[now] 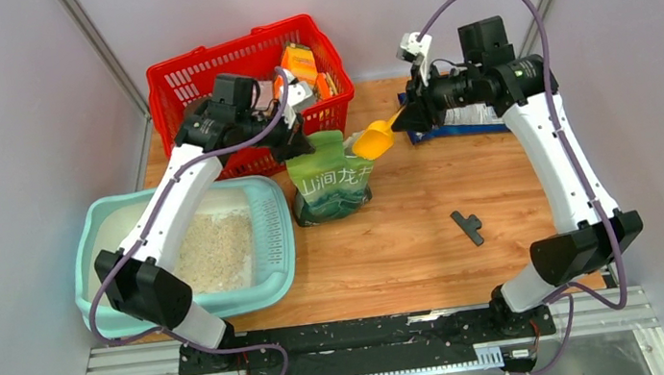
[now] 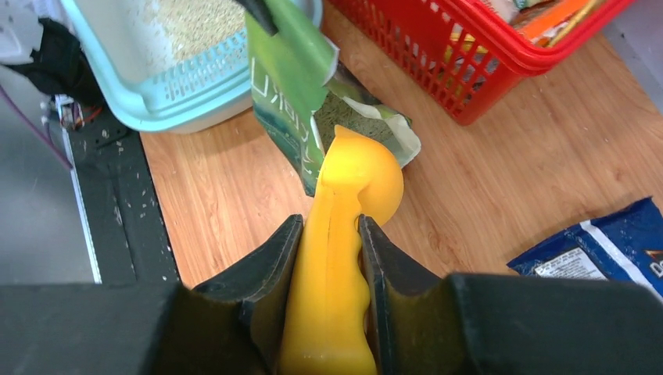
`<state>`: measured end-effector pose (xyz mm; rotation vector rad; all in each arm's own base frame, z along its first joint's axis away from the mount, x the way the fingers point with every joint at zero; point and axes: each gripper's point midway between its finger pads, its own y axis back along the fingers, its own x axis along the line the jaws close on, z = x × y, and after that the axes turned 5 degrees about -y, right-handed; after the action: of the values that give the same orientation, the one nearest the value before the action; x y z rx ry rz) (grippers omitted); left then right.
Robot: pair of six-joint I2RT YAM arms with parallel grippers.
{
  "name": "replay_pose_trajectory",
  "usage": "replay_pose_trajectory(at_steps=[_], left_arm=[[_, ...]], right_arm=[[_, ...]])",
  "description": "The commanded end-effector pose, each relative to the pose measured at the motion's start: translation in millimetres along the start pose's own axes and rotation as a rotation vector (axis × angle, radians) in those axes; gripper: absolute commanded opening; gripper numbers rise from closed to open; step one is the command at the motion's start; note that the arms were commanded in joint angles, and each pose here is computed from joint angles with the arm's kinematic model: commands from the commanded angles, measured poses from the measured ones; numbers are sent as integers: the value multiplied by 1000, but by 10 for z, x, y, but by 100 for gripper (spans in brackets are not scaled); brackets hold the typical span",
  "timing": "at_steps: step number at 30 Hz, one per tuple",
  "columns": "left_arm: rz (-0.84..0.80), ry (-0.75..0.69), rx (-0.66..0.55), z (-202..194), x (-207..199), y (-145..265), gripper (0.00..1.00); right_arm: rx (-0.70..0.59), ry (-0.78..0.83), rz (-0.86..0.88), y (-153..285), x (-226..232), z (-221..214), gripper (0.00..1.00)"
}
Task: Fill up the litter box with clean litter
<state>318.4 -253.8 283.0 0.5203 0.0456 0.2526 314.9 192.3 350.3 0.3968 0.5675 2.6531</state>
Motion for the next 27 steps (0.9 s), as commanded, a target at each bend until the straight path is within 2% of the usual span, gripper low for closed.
replay_pose_trajectory(at_steps=[1,7,8,10,11,15,21,26,27], left_arm=[[42,-49,-107,358,-31,138,0],[46,-92,-137,481,-98,199,0],[49,-99,-140,498,-119,206,0],[49,-102,-143,490,-144,204,0],[49,-102,-150,514,-174,210,0],[51,-110,-167,537,-237,205,0],[70,-113,-214,654,-281,226,0],[78,-106,-249,750,-290,220,0],[86,-113,-257,773,-273,222,0]], right_arm=[[43,169,73,47,261,-22,0],[140,185,55,-223,197,-177,0],[155,119,38,-319,187,-207,0],[143,86,-64,-419,-1,-143,0],[140,10,-99,-477,-27,-138,0],[63,-183,-276,-577,-272,-23,0],[99,-336,-425,-694,-256,-125,0],[154,-462,-383,-901,-71,-305,0],[159,-472,-431,-893,-138,-350,0]])
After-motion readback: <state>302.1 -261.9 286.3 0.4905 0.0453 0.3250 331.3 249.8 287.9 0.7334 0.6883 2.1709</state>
